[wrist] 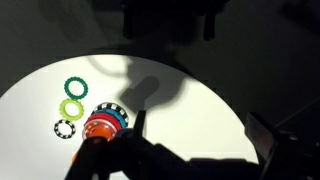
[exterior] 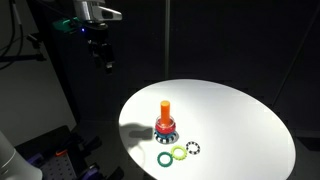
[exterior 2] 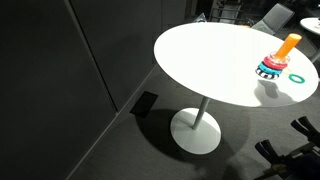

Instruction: Put the dark green thing on the ring toss

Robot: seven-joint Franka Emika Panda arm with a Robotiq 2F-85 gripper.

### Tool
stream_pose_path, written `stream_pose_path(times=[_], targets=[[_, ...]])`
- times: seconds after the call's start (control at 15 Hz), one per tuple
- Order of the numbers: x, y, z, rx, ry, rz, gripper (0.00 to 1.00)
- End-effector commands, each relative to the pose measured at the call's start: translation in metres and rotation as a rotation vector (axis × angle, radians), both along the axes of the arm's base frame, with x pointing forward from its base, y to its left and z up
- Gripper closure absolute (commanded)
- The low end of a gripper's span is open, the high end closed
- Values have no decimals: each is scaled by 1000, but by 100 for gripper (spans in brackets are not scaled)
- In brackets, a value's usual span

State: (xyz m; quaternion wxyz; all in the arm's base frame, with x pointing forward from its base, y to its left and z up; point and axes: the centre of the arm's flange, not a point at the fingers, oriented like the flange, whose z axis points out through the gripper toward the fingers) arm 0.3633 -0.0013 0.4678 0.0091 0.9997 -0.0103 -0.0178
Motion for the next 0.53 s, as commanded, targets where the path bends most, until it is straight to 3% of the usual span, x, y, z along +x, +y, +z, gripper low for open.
stream_pose_path(times=[0.0, 0.47], targets=[[9, -6, -8, -14, -15, -24, 0], [25, -41, -33, -1, -36, -98, 0]])
